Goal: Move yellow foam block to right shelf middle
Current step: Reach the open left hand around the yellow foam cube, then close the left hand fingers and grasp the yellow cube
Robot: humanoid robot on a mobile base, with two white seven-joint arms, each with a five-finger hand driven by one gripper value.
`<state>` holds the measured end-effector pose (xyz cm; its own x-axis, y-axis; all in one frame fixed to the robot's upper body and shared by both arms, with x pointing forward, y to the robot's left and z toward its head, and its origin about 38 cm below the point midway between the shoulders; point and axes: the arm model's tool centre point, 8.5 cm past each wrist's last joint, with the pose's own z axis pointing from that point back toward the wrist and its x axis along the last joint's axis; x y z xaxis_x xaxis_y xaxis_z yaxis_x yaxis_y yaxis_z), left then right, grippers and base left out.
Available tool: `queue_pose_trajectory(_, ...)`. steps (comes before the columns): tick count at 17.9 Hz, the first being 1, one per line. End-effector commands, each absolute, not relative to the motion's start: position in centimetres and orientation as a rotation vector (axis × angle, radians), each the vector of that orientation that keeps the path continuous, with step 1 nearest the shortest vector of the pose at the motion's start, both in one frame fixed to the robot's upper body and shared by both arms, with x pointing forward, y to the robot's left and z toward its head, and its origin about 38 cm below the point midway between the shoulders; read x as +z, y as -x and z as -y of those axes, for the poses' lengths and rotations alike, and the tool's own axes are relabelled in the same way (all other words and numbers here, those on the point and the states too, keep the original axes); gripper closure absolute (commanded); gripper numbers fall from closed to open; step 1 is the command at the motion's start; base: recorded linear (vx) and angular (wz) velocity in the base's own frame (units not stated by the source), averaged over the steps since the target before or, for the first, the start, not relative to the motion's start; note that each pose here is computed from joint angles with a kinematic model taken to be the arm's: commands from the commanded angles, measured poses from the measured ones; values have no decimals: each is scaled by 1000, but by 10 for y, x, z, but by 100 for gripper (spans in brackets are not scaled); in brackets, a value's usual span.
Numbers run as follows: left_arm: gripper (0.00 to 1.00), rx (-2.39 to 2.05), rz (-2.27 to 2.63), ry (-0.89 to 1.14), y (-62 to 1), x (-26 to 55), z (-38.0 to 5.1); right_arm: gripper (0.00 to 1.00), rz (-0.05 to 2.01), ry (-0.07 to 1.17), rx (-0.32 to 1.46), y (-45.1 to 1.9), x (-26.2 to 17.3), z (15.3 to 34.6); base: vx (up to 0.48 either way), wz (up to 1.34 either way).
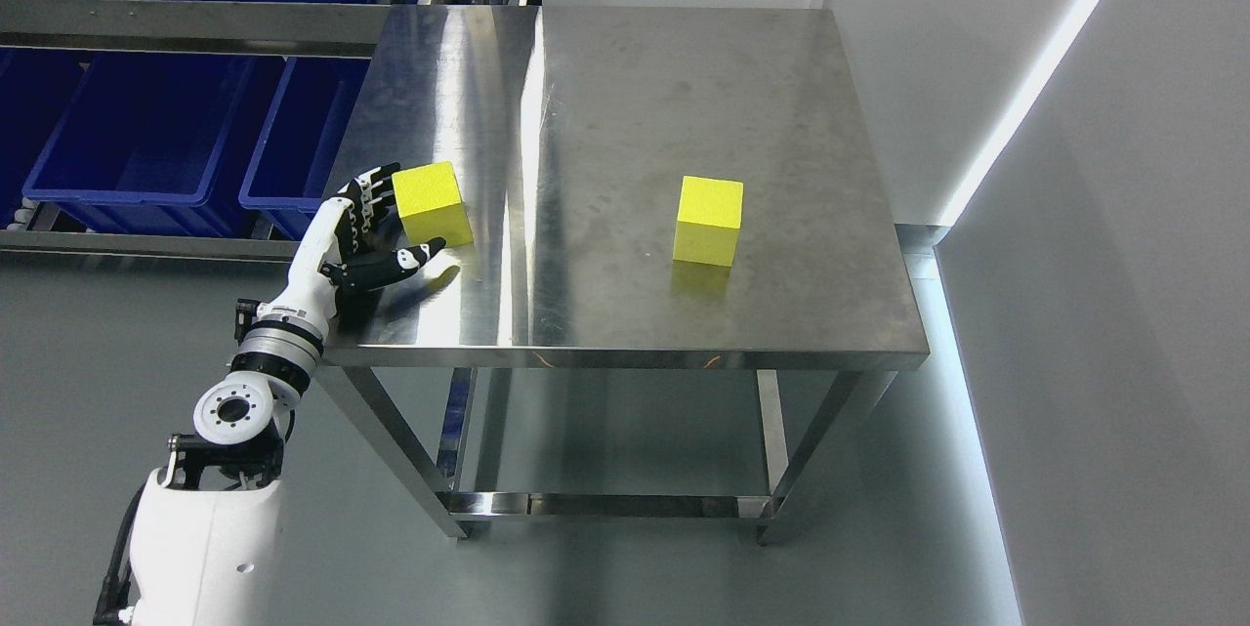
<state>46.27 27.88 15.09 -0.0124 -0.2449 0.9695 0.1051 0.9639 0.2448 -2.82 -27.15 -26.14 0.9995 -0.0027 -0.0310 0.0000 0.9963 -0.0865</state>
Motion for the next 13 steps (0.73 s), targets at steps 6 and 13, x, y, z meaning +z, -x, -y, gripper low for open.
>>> queue_pose_trajectory(6, 65, -229, 1620, -118, -458, 128, -291, 0, -13, 105, -3, 22, -261, 283, -4, -24)
queue_pose_trajectory(13, 94, -179, 1720, -117, -453, 122, -295, 0, -13, 105, -4, 22, -261, 283, 0, 0)
